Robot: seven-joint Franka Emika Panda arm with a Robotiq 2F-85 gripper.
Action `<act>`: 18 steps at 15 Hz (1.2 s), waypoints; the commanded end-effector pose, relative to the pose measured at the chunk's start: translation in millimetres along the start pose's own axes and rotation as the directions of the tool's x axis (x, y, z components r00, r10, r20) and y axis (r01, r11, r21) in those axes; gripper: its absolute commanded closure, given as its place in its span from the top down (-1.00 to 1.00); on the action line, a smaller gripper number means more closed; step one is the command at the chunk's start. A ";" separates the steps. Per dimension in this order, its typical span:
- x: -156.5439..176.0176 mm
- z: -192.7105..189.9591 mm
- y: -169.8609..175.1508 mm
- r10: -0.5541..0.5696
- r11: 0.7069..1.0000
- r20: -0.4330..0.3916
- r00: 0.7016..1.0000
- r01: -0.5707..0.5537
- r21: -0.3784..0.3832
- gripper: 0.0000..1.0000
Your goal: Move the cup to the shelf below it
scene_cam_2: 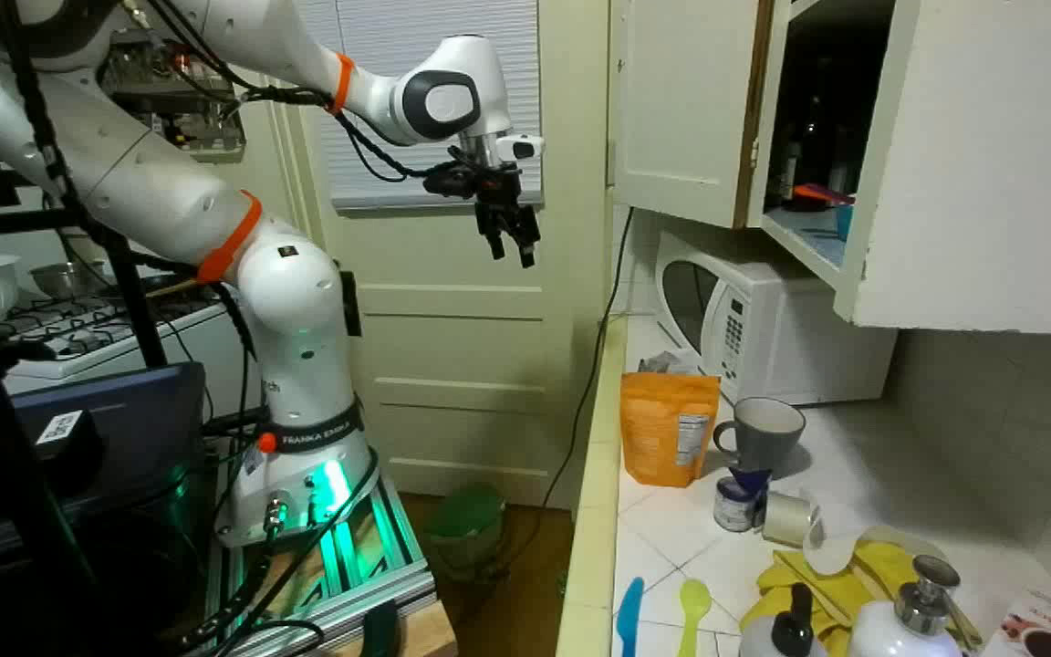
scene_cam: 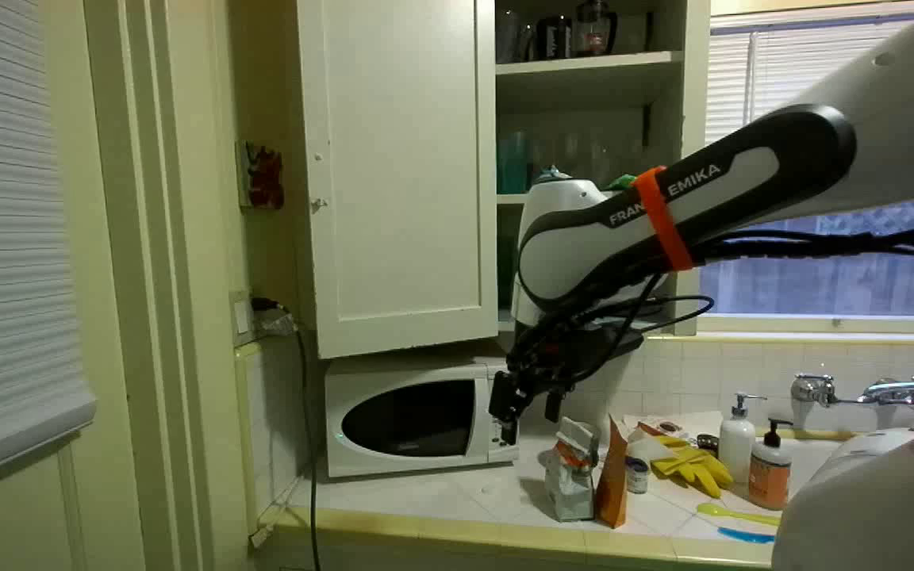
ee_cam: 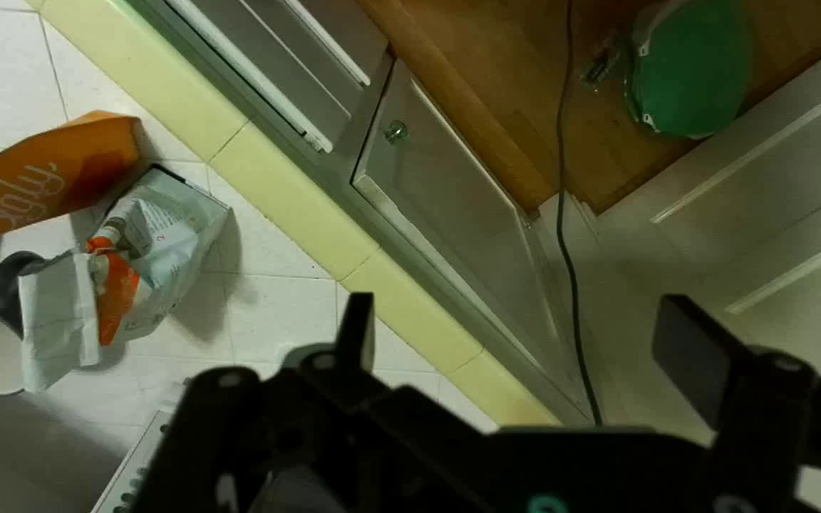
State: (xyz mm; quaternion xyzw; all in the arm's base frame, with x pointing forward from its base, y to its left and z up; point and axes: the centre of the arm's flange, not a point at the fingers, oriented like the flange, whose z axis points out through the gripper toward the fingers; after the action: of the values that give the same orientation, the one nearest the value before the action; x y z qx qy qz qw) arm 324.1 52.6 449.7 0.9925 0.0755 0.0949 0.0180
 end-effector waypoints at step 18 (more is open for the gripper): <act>30.8 -80.4 90.6 0.205 0.957 -0.261 0.943 -0.249 -0.149 1.00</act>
State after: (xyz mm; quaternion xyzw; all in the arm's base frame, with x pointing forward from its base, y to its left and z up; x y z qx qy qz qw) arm 346.7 -8.0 511.5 0.9737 -0.0490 0.2127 0.0645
